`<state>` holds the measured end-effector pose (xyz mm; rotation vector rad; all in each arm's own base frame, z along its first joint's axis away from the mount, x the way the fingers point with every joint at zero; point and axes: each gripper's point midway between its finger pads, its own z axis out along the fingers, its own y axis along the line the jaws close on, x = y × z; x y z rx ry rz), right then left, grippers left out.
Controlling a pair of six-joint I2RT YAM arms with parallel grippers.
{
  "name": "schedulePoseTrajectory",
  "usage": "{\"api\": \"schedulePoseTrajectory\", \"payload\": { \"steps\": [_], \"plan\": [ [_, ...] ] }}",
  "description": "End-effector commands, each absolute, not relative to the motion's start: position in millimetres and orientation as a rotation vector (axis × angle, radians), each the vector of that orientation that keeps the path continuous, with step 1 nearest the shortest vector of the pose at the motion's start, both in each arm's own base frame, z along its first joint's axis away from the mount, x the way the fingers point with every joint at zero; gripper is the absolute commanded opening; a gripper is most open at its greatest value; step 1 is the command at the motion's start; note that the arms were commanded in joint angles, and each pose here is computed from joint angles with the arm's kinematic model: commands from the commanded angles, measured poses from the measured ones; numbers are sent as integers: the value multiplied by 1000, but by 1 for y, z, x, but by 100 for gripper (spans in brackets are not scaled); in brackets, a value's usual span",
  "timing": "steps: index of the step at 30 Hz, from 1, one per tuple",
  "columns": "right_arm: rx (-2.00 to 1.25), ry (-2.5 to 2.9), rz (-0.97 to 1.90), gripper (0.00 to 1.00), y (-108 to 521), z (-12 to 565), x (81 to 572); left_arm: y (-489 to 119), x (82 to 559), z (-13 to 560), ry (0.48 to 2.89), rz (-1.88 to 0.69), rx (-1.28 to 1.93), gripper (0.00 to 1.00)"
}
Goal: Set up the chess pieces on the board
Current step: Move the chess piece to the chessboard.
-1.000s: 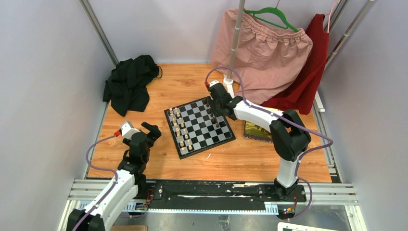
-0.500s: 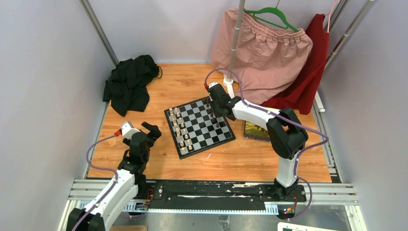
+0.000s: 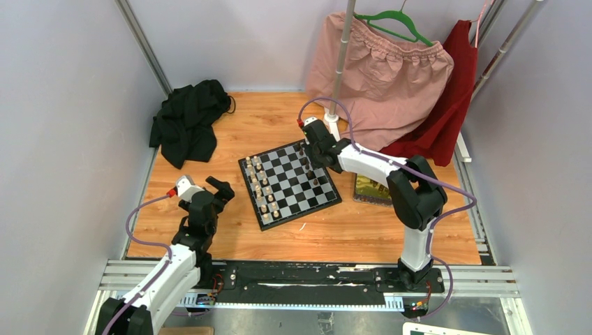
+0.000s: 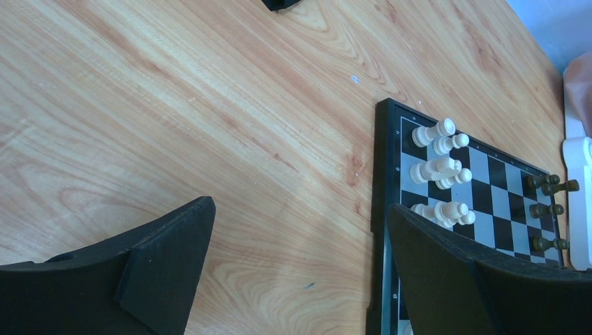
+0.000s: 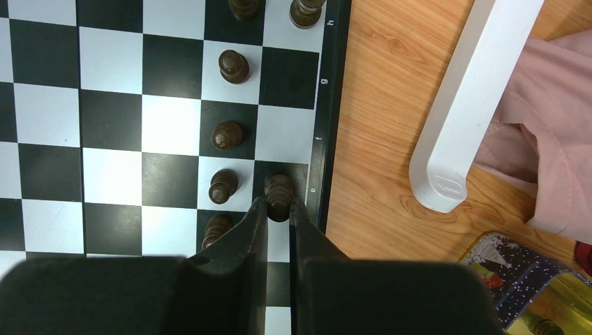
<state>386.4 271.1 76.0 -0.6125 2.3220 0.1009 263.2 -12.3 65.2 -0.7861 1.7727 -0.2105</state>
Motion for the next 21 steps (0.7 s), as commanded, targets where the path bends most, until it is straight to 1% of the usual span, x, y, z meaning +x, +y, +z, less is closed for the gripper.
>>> {"api": "schedulePoseTrajectory", "payload": {
  "steps": [1,21],
  "plan": [
    [-593,2302,108,0,270,86,393,-10,265,67,1752,-205,-790,100],
    [-549,2329,121,0,251,83,367,-11,264,67,1755,-211,-781,100]
  ]
}}
